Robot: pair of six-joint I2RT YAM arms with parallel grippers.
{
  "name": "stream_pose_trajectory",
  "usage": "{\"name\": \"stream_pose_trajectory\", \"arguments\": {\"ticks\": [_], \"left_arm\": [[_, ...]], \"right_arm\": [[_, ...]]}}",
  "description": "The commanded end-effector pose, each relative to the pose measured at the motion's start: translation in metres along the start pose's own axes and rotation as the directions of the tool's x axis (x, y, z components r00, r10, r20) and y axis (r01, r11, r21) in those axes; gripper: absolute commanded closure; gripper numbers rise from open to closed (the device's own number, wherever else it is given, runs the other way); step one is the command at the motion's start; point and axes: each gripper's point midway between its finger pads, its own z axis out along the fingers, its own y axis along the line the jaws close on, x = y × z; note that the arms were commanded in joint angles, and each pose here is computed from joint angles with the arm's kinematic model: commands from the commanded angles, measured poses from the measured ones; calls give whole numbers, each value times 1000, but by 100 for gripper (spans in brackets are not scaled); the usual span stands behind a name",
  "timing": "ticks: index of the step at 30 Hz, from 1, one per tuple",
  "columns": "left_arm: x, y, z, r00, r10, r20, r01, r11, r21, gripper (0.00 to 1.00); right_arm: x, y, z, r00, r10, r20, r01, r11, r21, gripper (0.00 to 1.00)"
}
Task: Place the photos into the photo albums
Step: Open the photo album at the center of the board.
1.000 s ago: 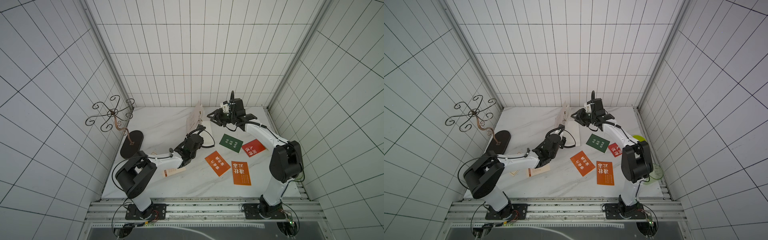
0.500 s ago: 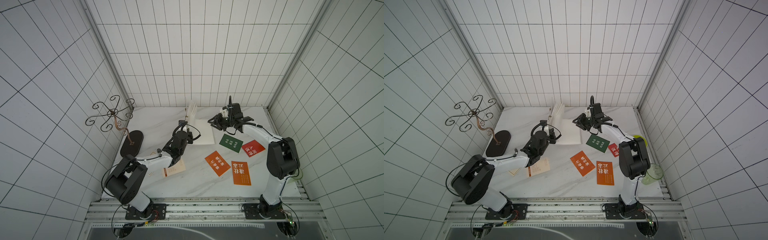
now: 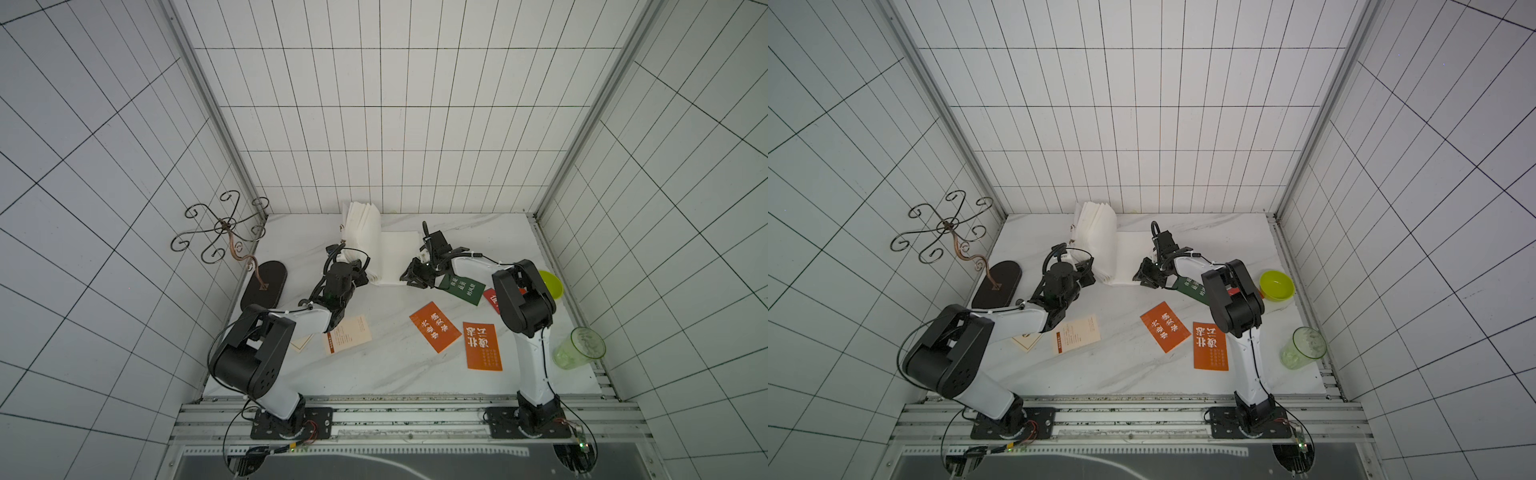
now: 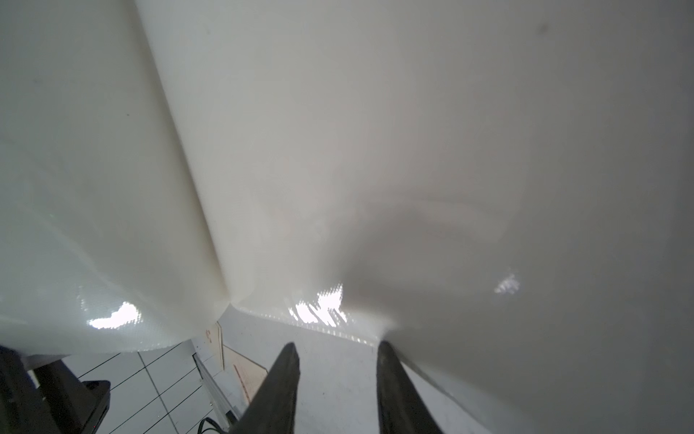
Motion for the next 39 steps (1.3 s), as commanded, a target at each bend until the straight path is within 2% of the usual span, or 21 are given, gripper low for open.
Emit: {"name": "stream_pose_trajectory", "arguments": {"ticks": [1,7,16,21,27,30,35,39], "left_arm": [[22,12,6,991,-108,-83,108,994,-10,100],[34,23,17,980,-134,-148,128,991,-48,100],[37,41,23,965,-187,-181,171,980,-100,100],[42,44,26,958,-179,-226,154,980,-127,100],[59,60,26,937,-204,-284,147,967,-207,99],[60,58,28,928,-225,-297,171,965,-197,87],[55,44,33,920,-218,-326,175,972,-157,73],[50,45,35,917,-212,-339,162,972,-169,65]], "right_arm": [[-22,20,-6,997,-55,59,54,998,15,64],[-28,22,-4,995,-67,69,65,997,34,64],[-47,57,-11,981,-127,149,125,992,25,65],[-61,73,-6,968,-157,197,156,988,18,66],[-84,63,9,948,-160,274,153,987,45,67],[-85,52,19,955,-155,253,144,988,62,67],[-72,32,26,968,-145,206,125,987,104,67],[-68,26,23,967,-149,206,126,985,121,67]]}}
